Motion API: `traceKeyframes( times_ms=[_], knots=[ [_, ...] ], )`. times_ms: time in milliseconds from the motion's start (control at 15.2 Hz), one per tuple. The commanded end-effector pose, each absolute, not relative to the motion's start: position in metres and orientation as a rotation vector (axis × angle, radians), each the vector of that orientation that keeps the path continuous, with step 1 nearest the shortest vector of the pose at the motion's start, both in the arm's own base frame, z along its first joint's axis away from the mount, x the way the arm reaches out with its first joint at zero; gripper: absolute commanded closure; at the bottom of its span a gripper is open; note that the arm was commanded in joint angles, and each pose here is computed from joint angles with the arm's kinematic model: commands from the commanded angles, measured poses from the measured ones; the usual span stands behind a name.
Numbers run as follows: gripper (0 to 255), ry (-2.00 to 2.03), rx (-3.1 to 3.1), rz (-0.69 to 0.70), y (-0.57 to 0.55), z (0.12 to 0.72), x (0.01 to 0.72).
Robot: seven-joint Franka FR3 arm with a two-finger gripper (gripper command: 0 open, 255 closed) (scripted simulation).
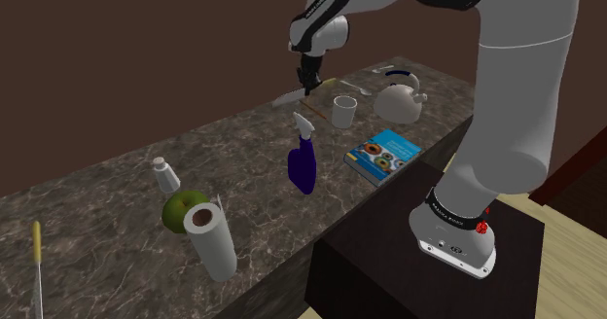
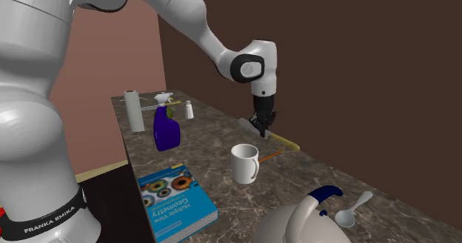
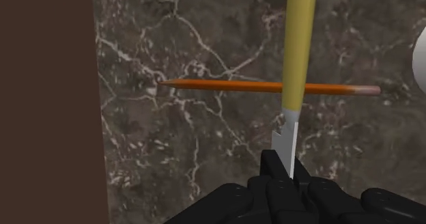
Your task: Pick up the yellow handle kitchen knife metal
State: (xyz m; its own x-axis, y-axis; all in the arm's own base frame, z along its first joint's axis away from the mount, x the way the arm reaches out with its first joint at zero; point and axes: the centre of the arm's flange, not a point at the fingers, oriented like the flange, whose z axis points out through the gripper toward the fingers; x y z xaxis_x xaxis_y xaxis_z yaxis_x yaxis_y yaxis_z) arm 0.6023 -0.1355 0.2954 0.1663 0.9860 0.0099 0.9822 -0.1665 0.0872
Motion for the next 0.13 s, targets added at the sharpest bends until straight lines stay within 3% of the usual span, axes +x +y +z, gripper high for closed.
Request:
traceKeyframes(
  times_ms=[0, 66],
  knots=[
    [255, 1.988, 2.353, 0.098, -0.1354, 0.3014, 0.6027],
    [255, 1.988, 2.353, 0.098, -0.1354, 0.3014, 0.6027]
  ],
)
